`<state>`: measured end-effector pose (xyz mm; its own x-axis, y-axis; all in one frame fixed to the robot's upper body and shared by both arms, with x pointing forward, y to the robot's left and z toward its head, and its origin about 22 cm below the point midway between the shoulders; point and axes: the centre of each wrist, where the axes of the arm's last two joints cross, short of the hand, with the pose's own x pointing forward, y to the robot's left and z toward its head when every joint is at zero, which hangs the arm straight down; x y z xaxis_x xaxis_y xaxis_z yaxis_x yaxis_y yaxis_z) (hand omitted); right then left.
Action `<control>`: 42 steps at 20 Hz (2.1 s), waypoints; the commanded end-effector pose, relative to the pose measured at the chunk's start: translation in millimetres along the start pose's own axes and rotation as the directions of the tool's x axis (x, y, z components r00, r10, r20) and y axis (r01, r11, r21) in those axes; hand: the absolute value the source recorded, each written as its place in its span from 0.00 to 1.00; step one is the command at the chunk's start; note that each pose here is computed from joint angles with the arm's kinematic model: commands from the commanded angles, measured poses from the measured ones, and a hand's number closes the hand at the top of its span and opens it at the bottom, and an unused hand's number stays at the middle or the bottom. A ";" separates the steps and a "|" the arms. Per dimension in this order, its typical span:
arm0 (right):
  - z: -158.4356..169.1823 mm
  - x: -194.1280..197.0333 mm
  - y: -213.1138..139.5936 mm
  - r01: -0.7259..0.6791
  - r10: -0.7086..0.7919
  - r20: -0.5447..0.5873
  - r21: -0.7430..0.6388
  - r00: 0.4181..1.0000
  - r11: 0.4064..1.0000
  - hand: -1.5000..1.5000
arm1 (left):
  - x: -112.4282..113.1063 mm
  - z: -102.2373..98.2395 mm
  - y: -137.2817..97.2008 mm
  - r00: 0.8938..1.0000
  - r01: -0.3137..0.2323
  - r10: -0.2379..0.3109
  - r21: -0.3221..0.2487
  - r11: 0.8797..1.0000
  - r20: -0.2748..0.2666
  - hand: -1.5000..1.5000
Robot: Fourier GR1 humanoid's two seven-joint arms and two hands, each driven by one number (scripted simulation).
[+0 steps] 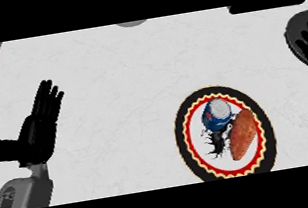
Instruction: Pick the can from the plate and place it in the pan
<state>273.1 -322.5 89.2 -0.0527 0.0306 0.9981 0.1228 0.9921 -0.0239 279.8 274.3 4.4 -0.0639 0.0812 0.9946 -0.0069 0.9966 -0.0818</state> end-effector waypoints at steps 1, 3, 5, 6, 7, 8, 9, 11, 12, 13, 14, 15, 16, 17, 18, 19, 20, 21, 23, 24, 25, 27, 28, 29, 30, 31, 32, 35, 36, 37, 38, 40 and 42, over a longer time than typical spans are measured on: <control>-10.5 5.9 20.7 0.042 -0.053 0.049 0.201 0.997 0.979 1.00 | 14.3 -6.5 4.1 0.999 0.047 -0.047 0.003 0.999 0.011 0.50; -17.6 23.9 53.3 0.096 -0.161 0.103 0.461 0.982 0.882 1.00 | 8.3 -2.4 -15.5 0.995 0.089 -0.084 -0.094 0.992 0.054 0.50; -17.8 45.2 85.9 0.078 -0.254 0.163 0.679 0.953 0.730 1.00 | 18.9 -11.4 -27.4 0.988 0.115 -0.098 -0.143 0.983 0.116 0.50; -20.8 56.0 98.9 0.054 -0.293 0.187 0.754 0.938 0.654 1.00 | 15.9 -10.2 -42.1 0.988 0.109 -0.089 -0.170 0.979 0.125 0.50; -26.9 65.2 43.6 -0.407 0.229 0.367 0.542 0.902 0.735 1.00 | 8.2 -3.9 -38.7 0.994 0.098 -0.087 -0.174 0.980 0.067 0.50; -39.4 11.1 39.7 -0.148 0.031 0.210 0.569 0.977 0.809 1.00 | -7.4 13.5 -64.2 0.992 0.107 -0.093 -0.177 0.978 0.088 0.50; -38.9 -2.0 12.2 -0.066 -0.068 0.194 0.612 0.979 0.788 0.00 | -8.8 22.8 -69.6 0.993 0.099 -0.085 -0.168 0.981 0.087 0.50; -43.6 -2.0 7.9 -0.082 -0.088 0.200 0.708 0.976 0.702 0.00 | -2.1 14.9 -68.9 0.988 0.140 -0.128 -0.167 0.976 0.083 0.50; -37.9 -13.7 -7.8 -0.065 -0.126 0.203 0.730 0.971 0.680 0.00 | -12.1 24.6 -73.6 0.993 0.103 -0.093 -0.148 0.984 0.068 0.50; -54.7 19.7 -15.1 -0.174 -0.045 0.270 0.730 0.962 0.661 0.00 | -2.8 14.5 -73.6 0.994 0.096 -0.087 -0.147 0.984 0.066 0.50; -51.2 8.8 -24.7 -0.212 -0.009 0.284 0.733 0.959 0.646 0.00 | -0.3 28.2 -71.8 0.992 0.109 -0.097 -0.147 0.983 0.083 0.50; -59.2 14.4 -30.0 -0.274 0.024 0.340 0.711 0.940 0.648 0.00 | 6.9 18.0 -86.2 0.994 0.098 -0.087 -0.178 0.979 0.069 0.50; -60.3 8.5 -23.8 -0.306 0.036 0.369 0.708 0.929 0.637 0.00 | -6.7 33.1 -77.4 0.991 0.121 -0.109 -0.154 0.981 0.083 0.50; -71.2 27.7 -27.9 -0.343 0.045 0.405 0.706 0.913 0.620 0.00 | -6.7 27.8 -71.6 0.993 0.114 -0.106 -0.160 0.981 0.056 0.50; -74.2 27.0 -21.2 -0.382 0.073 0.420 0.720 0.904 0.580 0.00 | -3.8 18.1 -74.3 0.990 0.133 -0.124 -0.137 0.982 0.074 0.50; -80.6 31.1 -23.3 -0.398 0.089 0.432 0.705 0.897 0.587 0.00 | 6.3 31.3 -67.6 0.991 0.115 -0.104 -0.153 0.982 0.082 0.50; -75.8 30.3 -38.1 -0.431 0.121 0.440 0.723 0.890 0.539 0.00 | -0.7 22.7 -64.7 0.991 0.118 -0.108 -0.143 0.983 0.082 0.50; -85.4 39.1 4.1 -0.469 0.144 0.467 0.716 0.872 0.517 0.00 | 9.1 25.3 -86.0 0.992 0.113 -0.103 -0.154 0.982 0.070 0.50; -89.1 41.5 6.6 -0.517 0.200 0.482 0.729 0.853 0.450 0.00 | -2.1 26.3 -78.4 0.992 0.120 -0.112 -0.151 0.981 0.060 0.50; -93.9 53.2 12.0 -0.546 0.236 0.493 0.729 0.837 0.414 0.00 | 4.8 29.0 -80.3 0.992 0.106 -0.094 -0.154 0.982 0.086 0.50; -96.2 56.5 27.3 -0.574 0.253 0.516 0.721 0.818 0.389 0.00 | 2.9 29.9 -76.9 0.991 0.126 -0.118 -0.150 0.981 0.063 0.50; -95.2 56.9 62.8 -0.605 0.295 0.529 0.728 0.795 0.323 0.00 | 4.4 26.9 -71.7 0.991 0.126 -0.119 -0.161 0.979 0.054 0.50; -92.0 52.2 60.1 -0.628 0.315 0.548 0.723 0.775 0.288 0.00 | -9.7 33.8 -74.6 0.989 0.139 -0.130 -0.132 0.981 0.075 0.50; -85.0 42.4 54.5 -0.640 0.350 0.553 0.736 0.757 0.222 0.00 | -0.8 34.4 -63.3 0.993 0.111 -0.104 -0.147 0.983 0.057 0.50; -81.5 45.7 61.9 -0.666 0.375 0.577 0.726 0.725 0.172 0.00 | 9.0 31.8 -78.1 0.991 0.125 -0.116 -0.140 0.982 0.068 0.50; -80.3 45.3 89.4 -0.706 0.400 0.618 0.700 0.676 0.112 0.00 | 9.6 26.3 -74.4 0.991 0.129 -0.121 -0.159 0.979 0.059 0.50; -90.3 62.8 98.8 -0.725 0.434 0.627 0.682 0.647 0.095 0.00 | 8.4 29.0 -83.3 0.992 0.114 -0.104 -0.155 0.981 0.072 0.50; -66.8 30.6 113.6 -0.748 0.432 0.690 0.661 0.580 -0.052 0.00 | 0.9 24.3 -70.1 0.993 0.105 -0.097 -0.141 0.984 0.062 0.50; -64.0 18.0 106.0 -0.743 0.446 0.690 0.665 0.570 -0.077 0.00 | 1.9 27.6 -74.7 0.991 0.126 -0.118 -0.144 0.981 0.065 0.50; -60.8 29.4 125.7 -0.746 0.455 0.701 0.657 0.550 -0.110 0.00 | -0.2 33.0 -88.0 0.992 0.114 -0.106 -0.131 0.985 0.068 0.50; -61.1 23.4 135.6 -0.783 0.474 0.728 0.611 0.495 -0.120 0.00 | -2.6 35.9 -74.4 0.991 0.122 -0.113 -0.134 0.983 0.075 0.50; -65.0 14.9 113.4 -0.778 0.497 0.728 0.610 0.472 -0.154 0.00 | -0.7 29.5 -78.8 0.992 0.114 -0.107 -0.130 0.985 0.061 0.50; -49.5 0.6 130.6 -0.760 0.502 0.723 0.624 0.474 -0.182 0.00 | -9.0 43.4 -81.2 0.992 0.118 -0.110 -0.129 0.985 0.064 0.50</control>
<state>346.4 -211.4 105.0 -0.6660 0.5782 0.4713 -0.6067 -0.0523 -0.7932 248.9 198.3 5.6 -0.1310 -0.0314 0.9909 0.1222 0.9914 0.0475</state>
